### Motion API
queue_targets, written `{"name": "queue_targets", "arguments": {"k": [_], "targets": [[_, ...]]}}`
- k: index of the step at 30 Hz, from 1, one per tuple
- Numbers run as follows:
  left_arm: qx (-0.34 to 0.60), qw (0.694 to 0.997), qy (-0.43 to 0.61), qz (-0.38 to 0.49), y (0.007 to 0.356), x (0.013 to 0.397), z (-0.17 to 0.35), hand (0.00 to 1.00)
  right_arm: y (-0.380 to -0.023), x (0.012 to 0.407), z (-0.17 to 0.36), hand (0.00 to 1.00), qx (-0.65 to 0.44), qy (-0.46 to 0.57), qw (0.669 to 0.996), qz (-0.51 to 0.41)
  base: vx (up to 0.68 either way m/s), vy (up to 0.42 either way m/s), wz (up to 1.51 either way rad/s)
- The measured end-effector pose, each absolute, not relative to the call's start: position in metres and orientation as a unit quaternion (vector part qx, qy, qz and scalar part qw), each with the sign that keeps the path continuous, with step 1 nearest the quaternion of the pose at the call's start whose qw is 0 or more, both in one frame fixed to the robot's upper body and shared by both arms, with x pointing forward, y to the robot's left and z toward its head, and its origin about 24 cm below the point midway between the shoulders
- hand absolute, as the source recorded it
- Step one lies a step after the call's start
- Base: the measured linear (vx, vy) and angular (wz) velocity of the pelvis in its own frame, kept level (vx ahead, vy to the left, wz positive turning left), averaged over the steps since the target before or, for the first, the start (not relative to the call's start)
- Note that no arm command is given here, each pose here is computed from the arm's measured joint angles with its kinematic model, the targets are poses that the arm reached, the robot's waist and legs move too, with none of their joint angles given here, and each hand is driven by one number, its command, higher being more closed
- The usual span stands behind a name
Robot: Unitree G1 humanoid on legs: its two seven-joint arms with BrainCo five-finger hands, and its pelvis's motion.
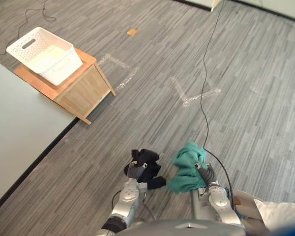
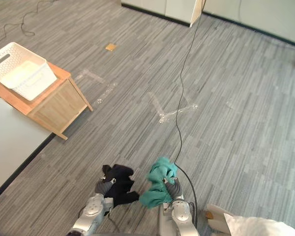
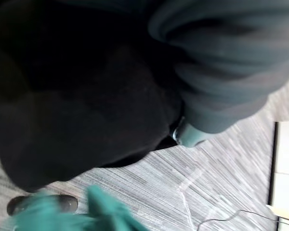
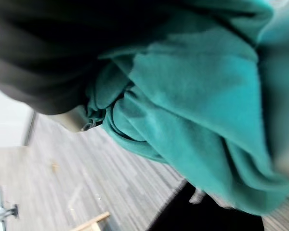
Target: Tidy the bed and pick cloth on bed and put in laundry
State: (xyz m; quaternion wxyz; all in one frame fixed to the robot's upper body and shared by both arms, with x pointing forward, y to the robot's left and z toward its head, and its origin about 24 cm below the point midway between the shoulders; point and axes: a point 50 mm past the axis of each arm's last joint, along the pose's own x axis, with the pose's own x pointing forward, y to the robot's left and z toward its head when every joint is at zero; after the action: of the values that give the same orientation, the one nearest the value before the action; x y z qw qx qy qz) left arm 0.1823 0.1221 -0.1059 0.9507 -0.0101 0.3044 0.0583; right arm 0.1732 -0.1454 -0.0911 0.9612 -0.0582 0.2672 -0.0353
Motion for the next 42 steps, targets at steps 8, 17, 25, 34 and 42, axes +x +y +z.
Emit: {"name": "queue_targets", "arguments": {"k": [8, 17, 25, 34, 42], "targets": [[-0.050, 0.952, 0.294, 0.063, 0.116, 0.178, -0.101, 1.00, -0.139, 0.174, -0.100, 1.00, -0.076, 0.292, 0.953, -0.012, 0.51, -0.110, -0.37], [-0.054, 0.952, 0.295, 0.062, 0.110, 0.185, -0.100, 1.00, -0.128, 0.178, -0.101, 1.00, -0.066, 0.299, 0.952, -0.006, 0.49, 0.122, 0.14], [-0.055, 0.939, 0.333, 0.071, 0.111, 0.166, -0.112, 1.00, -0.099, 0.158, -0.115, 1.00, -0.061, 0.338, 0.939, 0.037, 0.49, 0.186, 0.81], [-0.029, 0.948, 0.312, 0.061, 0.140, 0.169, -0.107, 1.00, -0.206, 0.175, -0.098, 1.00, -0.047, 0.297, 0.948, -0.107, 0.54, -0.114, 1.32], [-0.047, 0.947, 0.318, 0.016, 0.119, 0.169, -0.107, 1.00, -0.166, 0.179, -0.104, 1.00, 0.009, 0.306, 0.947, -0.101, 0.44, -0.374, 0.28]]}}
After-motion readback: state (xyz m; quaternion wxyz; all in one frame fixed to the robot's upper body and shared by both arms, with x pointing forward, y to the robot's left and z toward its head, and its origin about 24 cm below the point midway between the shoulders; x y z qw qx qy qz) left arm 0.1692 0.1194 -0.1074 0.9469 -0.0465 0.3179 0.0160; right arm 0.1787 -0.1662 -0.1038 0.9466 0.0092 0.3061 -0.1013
